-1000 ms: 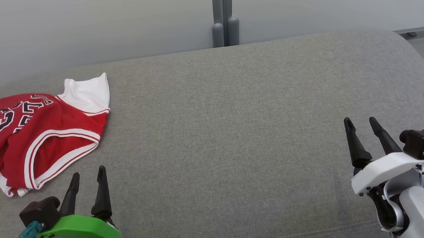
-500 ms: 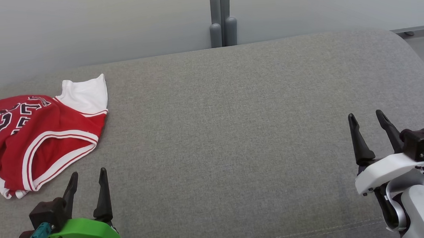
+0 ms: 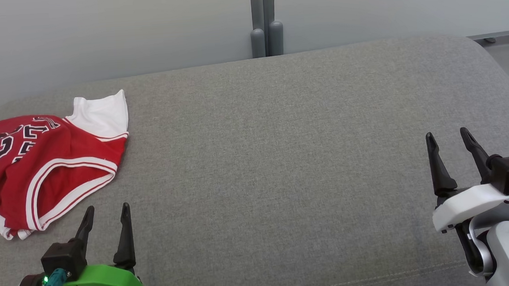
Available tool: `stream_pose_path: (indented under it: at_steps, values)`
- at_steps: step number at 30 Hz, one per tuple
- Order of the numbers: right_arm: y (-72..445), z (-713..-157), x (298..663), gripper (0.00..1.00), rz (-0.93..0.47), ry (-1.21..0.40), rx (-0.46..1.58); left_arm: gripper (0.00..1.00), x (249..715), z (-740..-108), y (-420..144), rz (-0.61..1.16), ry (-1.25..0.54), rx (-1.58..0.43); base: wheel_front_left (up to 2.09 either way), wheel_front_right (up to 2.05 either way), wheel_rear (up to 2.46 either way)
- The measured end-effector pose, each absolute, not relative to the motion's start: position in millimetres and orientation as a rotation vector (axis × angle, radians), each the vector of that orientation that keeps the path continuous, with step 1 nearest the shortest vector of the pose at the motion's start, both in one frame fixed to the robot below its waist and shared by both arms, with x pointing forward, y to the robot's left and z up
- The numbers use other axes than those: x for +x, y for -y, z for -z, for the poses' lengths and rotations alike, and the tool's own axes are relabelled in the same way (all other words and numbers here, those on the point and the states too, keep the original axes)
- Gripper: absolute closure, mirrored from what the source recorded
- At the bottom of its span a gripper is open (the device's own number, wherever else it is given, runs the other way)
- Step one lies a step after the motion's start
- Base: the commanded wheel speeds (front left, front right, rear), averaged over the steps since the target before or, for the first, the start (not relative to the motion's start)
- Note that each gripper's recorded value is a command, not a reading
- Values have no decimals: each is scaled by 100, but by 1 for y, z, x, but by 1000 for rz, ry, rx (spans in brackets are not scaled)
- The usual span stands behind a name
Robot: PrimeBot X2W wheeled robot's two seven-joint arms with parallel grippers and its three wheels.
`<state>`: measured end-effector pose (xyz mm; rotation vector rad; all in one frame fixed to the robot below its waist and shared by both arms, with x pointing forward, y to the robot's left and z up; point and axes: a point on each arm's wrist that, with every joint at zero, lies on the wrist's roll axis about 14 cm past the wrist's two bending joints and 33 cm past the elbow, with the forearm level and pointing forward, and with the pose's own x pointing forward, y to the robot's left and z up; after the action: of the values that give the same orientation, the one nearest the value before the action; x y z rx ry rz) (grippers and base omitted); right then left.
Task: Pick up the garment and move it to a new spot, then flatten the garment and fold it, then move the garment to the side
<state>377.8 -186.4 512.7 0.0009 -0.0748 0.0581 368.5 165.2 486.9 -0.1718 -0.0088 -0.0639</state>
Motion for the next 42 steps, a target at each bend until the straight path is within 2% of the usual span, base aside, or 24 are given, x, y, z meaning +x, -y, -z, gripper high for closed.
stream_pose_path:
  at_steps: [8,13,25,37,42]
  values:
    - [188,-513,381,0,-57,78,-7,0,366,-486,-168,58,6,-172,0,0,0]
    - [175,-512,386,0,-108,75,-23,0,361,-486,-177,29,9,-171,0,0,0]
    - [82,-508,395,0,-396,69,-5,0,333,-487,-239,-170,29,-173,0,0,0]
    - [22,-506,402,0,-558,69,-5,0,292,-483,-287,-341,30,-171,0,0,0]
    - [15,-502,407,0,-578,62,-1,0,293,-478,-290,-346,11,-170,0,0,0]
